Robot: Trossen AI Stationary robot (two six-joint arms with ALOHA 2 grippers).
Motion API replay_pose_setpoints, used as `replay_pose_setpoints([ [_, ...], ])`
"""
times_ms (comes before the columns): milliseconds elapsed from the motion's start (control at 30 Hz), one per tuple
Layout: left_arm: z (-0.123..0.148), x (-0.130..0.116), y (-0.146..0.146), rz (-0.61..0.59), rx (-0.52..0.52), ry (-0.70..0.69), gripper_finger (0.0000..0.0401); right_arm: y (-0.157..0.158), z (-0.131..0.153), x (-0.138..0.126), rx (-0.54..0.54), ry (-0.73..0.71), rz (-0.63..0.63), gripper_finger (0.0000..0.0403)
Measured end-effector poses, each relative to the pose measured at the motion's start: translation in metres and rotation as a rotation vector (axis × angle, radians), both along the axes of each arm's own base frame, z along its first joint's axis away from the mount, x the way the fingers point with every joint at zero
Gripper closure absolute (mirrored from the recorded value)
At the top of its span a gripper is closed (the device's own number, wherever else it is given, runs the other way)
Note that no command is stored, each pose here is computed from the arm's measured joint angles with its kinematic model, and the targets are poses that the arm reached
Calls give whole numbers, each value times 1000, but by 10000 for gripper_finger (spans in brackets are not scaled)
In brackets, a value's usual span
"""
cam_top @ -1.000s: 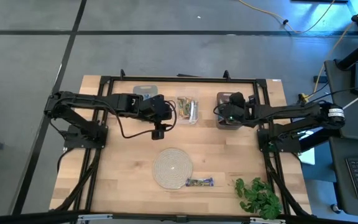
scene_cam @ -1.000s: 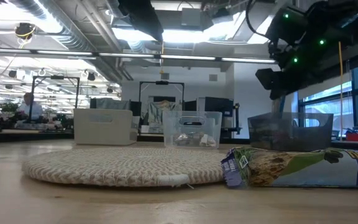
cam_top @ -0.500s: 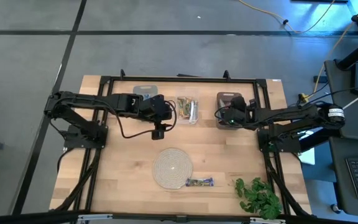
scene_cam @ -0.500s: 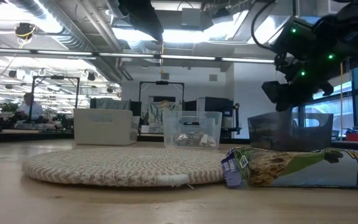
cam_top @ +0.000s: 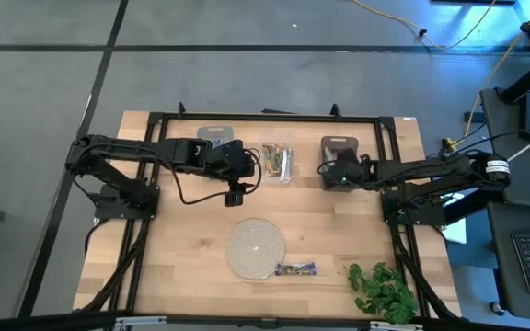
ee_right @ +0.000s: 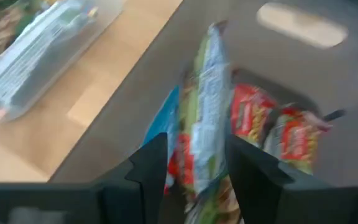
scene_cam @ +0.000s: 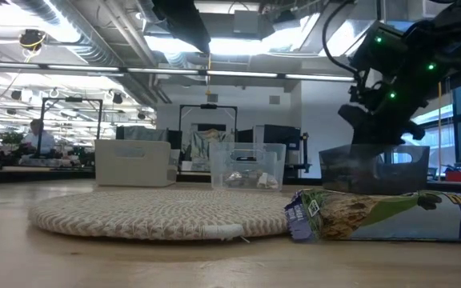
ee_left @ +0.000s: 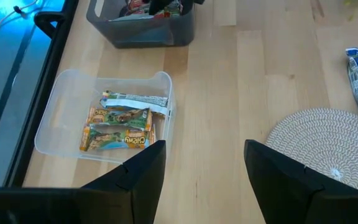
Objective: Pick and place Granola Bars by type
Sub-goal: Put the blue granola bar into the gray bin
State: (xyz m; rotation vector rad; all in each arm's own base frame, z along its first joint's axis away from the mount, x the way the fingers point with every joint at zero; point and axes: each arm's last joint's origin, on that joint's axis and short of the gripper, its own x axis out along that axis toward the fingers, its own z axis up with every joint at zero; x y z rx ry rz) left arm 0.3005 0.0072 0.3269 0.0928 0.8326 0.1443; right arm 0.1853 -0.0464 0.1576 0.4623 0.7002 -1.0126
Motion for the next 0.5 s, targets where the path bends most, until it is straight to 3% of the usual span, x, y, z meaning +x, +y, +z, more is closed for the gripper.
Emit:
replay_pose_setpoints([
  [200,0,0,0,0,0,0,189,2,11,8,107,-70,57,237],
  [500,1,2,0,1,0,-21,189,2,79,37,34,-139,417,237],
])
